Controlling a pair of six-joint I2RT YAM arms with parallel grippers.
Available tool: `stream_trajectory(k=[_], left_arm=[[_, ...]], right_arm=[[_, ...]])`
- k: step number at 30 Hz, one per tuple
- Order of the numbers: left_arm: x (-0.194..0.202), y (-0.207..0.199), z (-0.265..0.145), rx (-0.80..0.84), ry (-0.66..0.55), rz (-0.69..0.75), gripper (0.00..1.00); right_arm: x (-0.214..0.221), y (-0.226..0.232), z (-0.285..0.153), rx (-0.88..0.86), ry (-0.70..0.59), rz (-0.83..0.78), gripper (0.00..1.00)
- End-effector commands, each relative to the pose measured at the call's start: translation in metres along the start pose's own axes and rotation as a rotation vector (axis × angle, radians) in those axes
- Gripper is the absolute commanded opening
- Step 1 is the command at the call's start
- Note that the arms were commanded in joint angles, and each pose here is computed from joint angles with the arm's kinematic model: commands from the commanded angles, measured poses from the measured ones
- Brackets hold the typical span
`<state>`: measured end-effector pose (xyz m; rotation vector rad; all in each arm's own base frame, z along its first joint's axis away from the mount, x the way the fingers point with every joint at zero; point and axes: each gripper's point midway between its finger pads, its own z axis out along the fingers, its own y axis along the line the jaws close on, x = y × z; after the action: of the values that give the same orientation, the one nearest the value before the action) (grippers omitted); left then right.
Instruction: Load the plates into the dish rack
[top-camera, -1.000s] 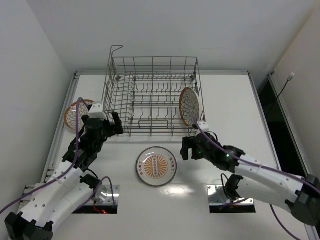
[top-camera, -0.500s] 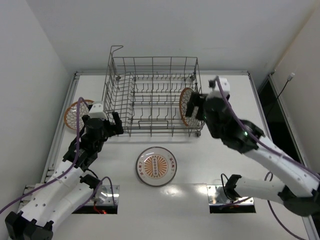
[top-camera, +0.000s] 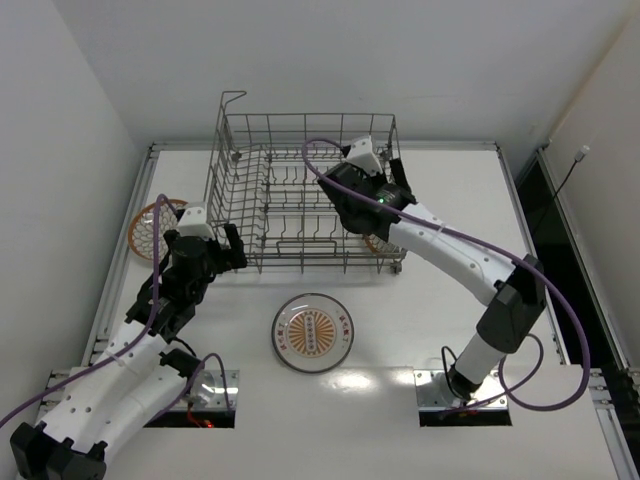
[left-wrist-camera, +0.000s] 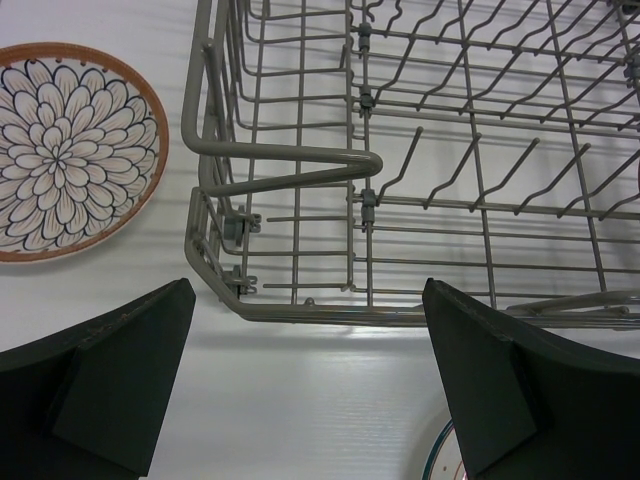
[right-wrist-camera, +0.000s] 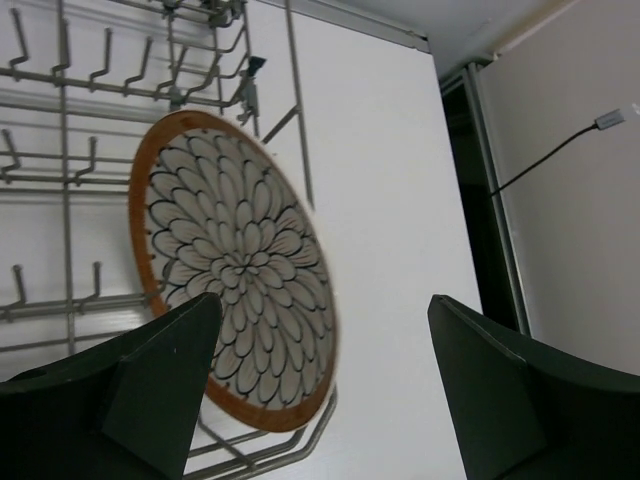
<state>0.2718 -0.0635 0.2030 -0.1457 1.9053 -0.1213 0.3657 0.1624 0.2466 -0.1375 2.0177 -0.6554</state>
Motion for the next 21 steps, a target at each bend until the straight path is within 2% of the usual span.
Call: stream_trajectory(k=[1,5,10,14,15,19,21], left_arm=[[-0.020,-0.008,-0.004,0.030,-0.056,-0.011,0.99],[-0.020,-0.008,-0.004,0.030,-0.056,-0.011,0.99],[-0.022,-0.008,-0.006,0.033,-0.064,-0.015,0.99],[-0.024,-0.008,-0.008,0.035,-0.072,-0.018,0.99],[-0.024,-0.008,-0.008,0.035,-0.072,-0.018,0.99],[-0.024,-0.008,-0.008,0.035,-0.072,-0.018,0.99],[-0.024,-0.008,-0.008,0.035,-0.072,-0.018,0.99]], right_arm=[[-0.022,-0.032,-0.003,0.061,-0.048,0.039,0.82],[-0.011,-0.038,0.012,0.039,-0.002,0.027,0.82],[0.011,-0.022,0.032,-0.017,0.072,0.000,0.79],[0.025,-0.010,0.043,-0.059,0.117,-0.018,0.56],[0.026,-0.011,0.045,-0.067,0.125,-0.014,0.45],[0.039,-0.004,0.051,-0.095,0.163,-0.018,0.28],[0.044,-0.002,0.051,-0.106,0.173,-0.027,0.24]])
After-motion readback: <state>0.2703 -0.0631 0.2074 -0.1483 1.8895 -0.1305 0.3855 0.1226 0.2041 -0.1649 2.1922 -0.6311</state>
